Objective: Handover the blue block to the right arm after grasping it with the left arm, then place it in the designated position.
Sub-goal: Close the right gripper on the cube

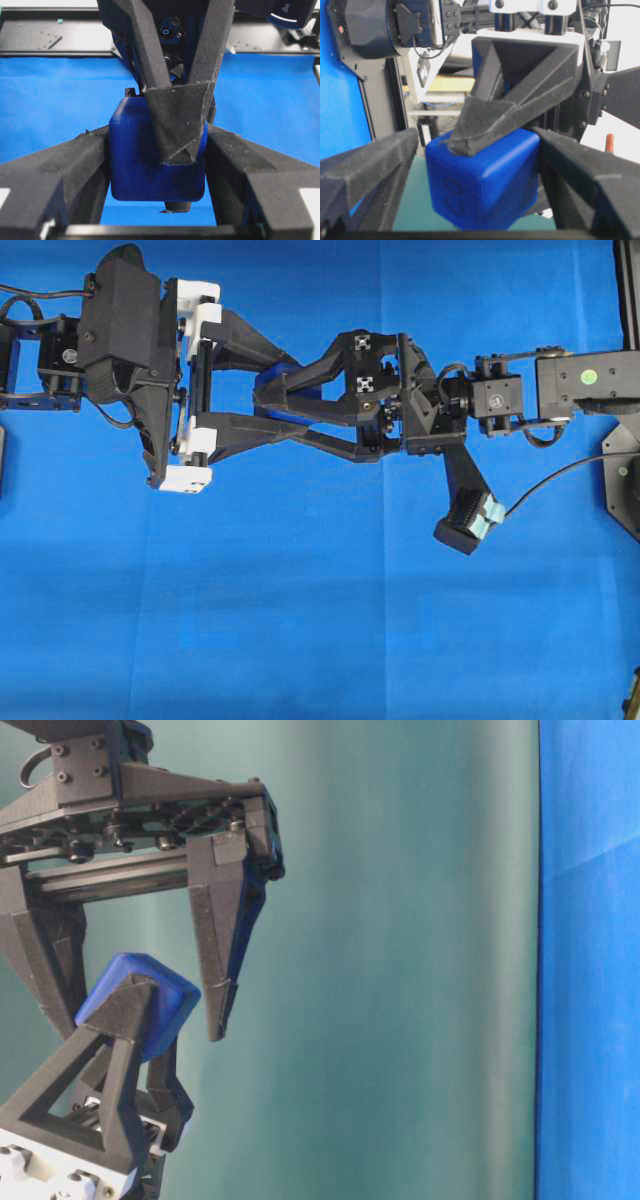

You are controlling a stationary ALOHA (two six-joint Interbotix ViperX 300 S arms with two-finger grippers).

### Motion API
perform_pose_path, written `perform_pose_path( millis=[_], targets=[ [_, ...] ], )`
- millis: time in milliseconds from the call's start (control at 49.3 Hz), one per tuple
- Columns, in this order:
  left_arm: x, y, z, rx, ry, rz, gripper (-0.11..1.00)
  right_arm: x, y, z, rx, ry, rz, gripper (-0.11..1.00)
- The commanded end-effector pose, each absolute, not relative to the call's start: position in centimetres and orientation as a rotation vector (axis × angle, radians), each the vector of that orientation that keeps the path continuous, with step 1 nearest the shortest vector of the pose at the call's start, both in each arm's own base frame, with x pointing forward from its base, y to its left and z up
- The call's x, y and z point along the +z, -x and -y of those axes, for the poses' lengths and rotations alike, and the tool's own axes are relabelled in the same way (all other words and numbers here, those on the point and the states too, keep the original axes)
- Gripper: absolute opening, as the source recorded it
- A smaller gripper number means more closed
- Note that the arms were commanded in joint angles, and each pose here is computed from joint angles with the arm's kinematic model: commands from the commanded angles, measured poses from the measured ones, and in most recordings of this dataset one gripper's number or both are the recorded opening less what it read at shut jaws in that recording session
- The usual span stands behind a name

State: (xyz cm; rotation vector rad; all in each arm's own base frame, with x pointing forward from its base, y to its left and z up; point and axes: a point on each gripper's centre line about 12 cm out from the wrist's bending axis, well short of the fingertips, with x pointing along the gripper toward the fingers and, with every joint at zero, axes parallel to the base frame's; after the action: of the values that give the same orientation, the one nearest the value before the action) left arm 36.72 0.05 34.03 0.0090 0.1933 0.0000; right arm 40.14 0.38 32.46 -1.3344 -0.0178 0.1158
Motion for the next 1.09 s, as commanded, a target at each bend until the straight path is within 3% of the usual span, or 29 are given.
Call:
perform_pose_path(
  millis=[0, 81, 203, 1075],
  targets=[
    [35.35, -36.40, 0.01, -0.001, -0.009, -0.153, 0.48, 33.75, -40.24, -0.35, 0.096, 1.336, 0.040, 0.93],
    [35.44, -36.37, 0.01, -0.001, -0.009, -0.149, 0.48, 33.58, -40.29, -0.21, 0.103, 1.336, 0.011, 0.82],
    [35.44, -36.37, 0.01, -0.002, -0.011, -0.149, 0.48, 33.59, -40.39, 0.05, 0.107, 1.339, -0.026, 0.51],
    [35.39, -36.40, 0.12, -0.004, -0.008, -0.150, 0.48, 33.77, -40.46, 0.34, 0.101, 1.331, -0.041, 0.52]
  ],
)
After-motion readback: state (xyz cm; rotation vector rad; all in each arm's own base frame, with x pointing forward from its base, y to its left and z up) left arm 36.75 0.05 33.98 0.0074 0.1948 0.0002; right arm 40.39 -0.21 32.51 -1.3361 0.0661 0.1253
